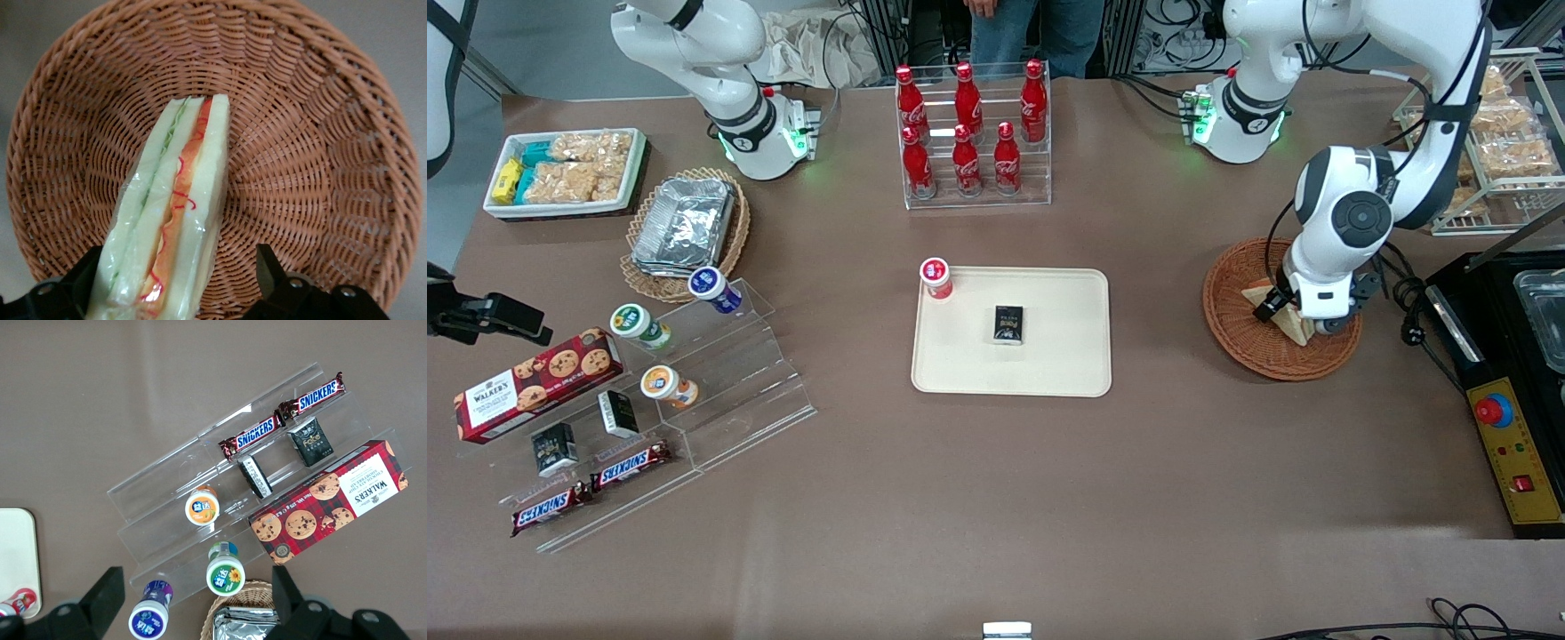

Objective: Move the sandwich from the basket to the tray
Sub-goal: 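Close the left gripper on the wrapped sandwich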

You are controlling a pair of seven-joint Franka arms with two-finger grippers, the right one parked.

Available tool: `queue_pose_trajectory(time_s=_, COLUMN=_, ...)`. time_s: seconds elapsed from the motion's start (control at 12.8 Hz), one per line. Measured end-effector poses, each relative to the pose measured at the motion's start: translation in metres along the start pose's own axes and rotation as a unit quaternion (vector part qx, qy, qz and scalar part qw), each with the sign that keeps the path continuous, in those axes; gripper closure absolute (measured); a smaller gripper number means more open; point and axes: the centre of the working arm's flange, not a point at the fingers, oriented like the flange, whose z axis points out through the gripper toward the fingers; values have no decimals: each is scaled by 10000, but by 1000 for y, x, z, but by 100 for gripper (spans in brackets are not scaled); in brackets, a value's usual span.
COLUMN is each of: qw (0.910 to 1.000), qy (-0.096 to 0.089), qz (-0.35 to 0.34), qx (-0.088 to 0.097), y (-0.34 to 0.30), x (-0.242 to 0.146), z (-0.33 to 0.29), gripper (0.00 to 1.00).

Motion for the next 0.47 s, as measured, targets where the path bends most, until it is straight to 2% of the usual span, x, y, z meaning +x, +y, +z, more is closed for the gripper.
queue_pose_trajectory(time_s=0.08, qw=10000, qy=-7, qz=-43, qx=9, y=0, x=0, z=2, gripper=10)
queue_pose_trajectory(time_s=0.23, qw=9999, qy=16, qz=-114, qx=15, y=0, x=2, z=1, gripper=35)
queue_pose_trajectory(time_s=0.39, qw=9999, qy=69, qz=-122, qx=18, y=-2, x=7, z=-1, gripper=54)
queue_pose_trajectory(time_s=0.47, qw=9999, qy=110, qz=-126, qx=8, y=-2, x=10, z=-5, gripper=59)
